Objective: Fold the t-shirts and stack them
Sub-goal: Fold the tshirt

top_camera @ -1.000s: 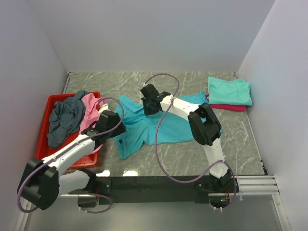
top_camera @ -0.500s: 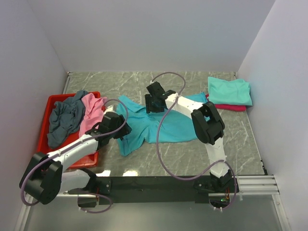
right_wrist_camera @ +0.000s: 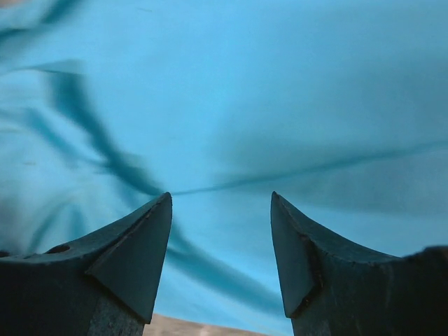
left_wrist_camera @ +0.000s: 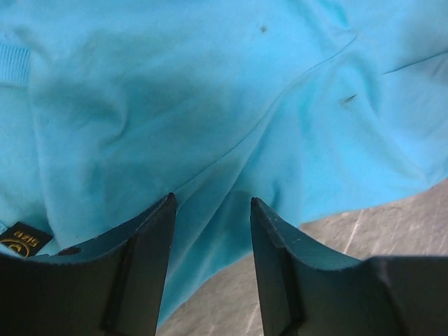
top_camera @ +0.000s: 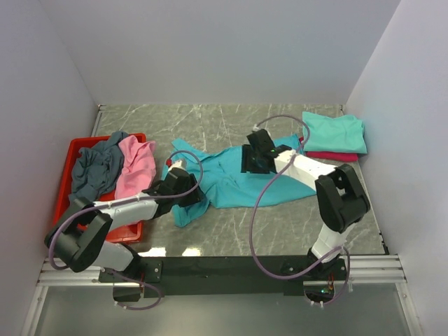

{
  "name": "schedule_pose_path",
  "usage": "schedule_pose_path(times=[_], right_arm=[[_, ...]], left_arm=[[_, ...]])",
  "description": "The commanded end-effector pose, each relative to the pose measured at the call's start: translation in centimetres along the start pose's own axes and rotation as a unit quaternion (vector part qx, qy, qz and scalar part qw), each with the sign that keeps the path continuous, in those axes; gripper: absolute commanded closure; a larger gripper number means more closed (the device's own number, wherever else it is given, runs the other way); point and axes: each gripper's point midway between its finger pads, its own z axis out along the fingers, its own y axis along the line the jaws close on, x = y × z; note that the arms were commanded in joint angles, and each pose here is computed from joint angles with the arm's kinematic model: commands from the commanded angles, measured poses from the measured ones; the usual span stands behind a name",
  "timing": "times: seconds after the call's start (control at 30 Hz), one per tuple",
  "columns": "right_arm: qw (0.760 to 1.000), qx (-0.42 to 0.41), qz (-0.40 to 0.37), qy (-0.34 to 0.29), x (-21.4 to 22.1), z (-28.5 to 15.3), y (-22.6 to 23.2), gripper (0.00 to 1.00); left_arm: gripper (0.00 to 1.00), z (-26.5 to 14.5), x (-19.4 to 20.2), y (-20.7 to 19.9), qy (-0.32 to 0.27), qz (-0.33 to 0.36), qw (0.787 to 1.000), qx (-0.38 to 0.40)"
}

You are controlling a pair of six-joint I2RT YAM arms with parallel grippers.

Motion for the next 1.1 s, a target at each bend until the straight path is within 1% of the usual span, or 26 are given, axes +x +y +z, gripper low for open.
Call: schedule_pose_path(times=[0.0, 0.03, 0.17, 0.2, 0.23, 0.27, 0.47, 0.7, 0.9, 1.0, 1.07], right_arm=[[0.999, 0.015, 0.032, -0.029, -0.8, -0.6, -3.0, 0.35], [0.999, 0.021, 0.035, -0.025, -0.1, -0.4, -3.9, 0.35], [0.997, 0.041, 0.053, -0.027, -0.1, -0.7, -6.8, 0.35], [0.997, 0.042, 0.054, -0.027, 0.0, -0.8, -7.2, 0.35], [0.996, 0.049, 0.062, -0.029, -0.1, -0.8, -8.2, 0.35], [0.996, 0.052, 0.065, -0.031, -0.2, -1.0, -8.7, 0.35], [0.994, 0.061, 0.087, -0.035, -0.3, -1.3, -11.0, 0.35], [0.993, 0.061, 0.088, -0.040, -1.4, -1.5, -11.2, 0.34], [0.993, 0.051, 0.088, -0.053, -2.6, -2.0, -10.8, 0.34], [0.993, 0.056, 0.088, -0.050, -2.3, -1.5, -11.0, 0.35], [0.994, 0.060, 0.089, -0.036, -1.5, -0.6, -11.3, 0.35]], left_arm=[[0.48, -0.5, 0.7, 0.2, -0.002, -0.014, 1.000, 0.012], [0.48, -0.7, 0.9, 0.7, -0.002, -0.014, 1.000, 0.005], [0.47, -1.6, 2.3, 3.1, 0.008, -0.011, 1.000, -0.028], [0.47, -2.0, 2.2, 3.3, 0.003, -0.009, 1.000, -0.028], [0.47, -2.4, 3.0, 4.4, 0.016, -0.006, 0.999, -0.049], [0.47, -2.7, 3.0, 4.9, 0.013, -0.004, 0.998, -0.058], [0.47, -4.7, 2.6, 5.6, 0.003, 0.001, 0.997, -0.073], [0.47, -6.5, 2.1, 5.7, -0.003, 0.010, 0.997, -0.076], [0.47, -6.8, -0.2, 2.8, -0.033, 0.007, 0.999, -0.035], [0.47, -6.0, -1.1, 0.7, -0.034, 0.006, 0.999, -0.008], [0.48, -5.5, -1.7, -1.0, -0.038, 0.004, 0.999, 0.019]])
